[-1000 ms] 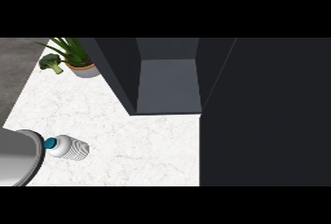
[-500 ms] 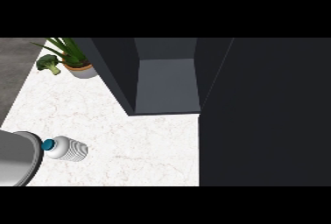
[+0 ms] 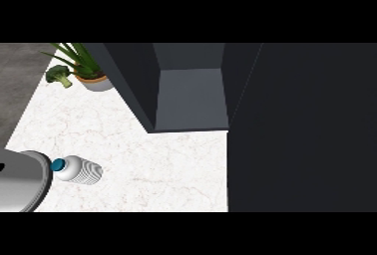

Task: Pick up the bottled water, place it into the cabinet and close the cabinet

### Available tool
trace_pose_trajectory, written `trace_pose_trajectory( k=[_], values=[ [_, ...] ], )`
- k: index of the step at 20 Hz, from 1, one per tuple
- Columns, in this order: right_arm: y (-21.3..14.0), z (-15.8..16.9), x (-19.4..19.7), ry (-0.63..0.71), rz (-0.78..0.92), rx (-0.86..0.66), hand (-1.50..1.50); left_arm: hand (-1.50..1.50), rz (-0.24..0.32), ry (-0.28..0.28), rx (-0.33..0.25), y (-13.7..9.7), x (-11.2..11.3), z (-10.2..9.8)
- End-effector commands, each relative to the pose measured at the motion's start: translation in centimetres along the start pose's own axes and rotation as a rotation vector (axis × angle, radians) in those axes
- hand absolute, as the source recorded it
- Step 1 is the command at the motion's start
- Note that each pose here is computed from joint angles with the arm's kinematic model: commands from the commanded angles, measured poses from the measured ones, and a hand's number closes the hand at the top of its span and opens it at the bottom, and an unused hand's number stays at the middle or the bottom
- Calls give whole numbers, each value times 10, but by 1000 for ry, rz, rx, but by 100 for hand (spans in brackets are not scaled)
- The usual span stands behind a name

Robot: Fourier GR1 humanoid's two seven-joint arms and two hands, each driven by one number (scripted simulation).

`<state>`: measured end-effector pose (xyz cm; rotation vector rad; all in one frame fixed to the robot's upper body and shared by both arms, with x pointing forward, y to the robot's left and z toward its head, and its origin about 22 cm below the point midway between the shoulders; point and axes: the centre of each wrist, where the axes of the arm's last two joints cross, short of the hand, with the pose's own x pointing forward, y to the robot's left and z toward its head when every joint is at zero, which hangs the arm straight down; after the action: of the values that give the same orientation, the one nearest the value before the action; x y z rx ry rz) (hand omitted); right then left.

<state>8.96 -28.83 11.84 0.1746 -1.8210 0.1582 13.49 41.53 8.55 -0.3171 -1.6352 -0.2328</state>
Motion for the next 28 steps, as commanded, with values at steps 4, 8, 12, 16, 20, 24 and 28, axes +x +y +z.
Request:
trace_pose_trajectory(
  k=[4,8,12,16,20,24,28],
  values=[
    [10,7,34,-107,-78,44,-150,-150,19,35,-2,-1,-41,-33],
    [9,11,36,-111,-86,31,-150,-150,18,71,47,-3,-64,-45],
    [3,16,29,-90,-82,41,-150,-150,9,101,53,10,-87,-51],
    [9,19,36,-100,-73,54,-150,-150,26,137,51,14,-109,-78],
    [2,26,34,-96,-96,50,-150,-150,35,175,56,10,-136,-80],
    [16,26,41,-94,-100,60,-150,-150,4,194,62,16,-148,-84],
    [5,31,40,-112,-94,52,-150,-150,24,166,112,19,-175,-61]
  ],
)
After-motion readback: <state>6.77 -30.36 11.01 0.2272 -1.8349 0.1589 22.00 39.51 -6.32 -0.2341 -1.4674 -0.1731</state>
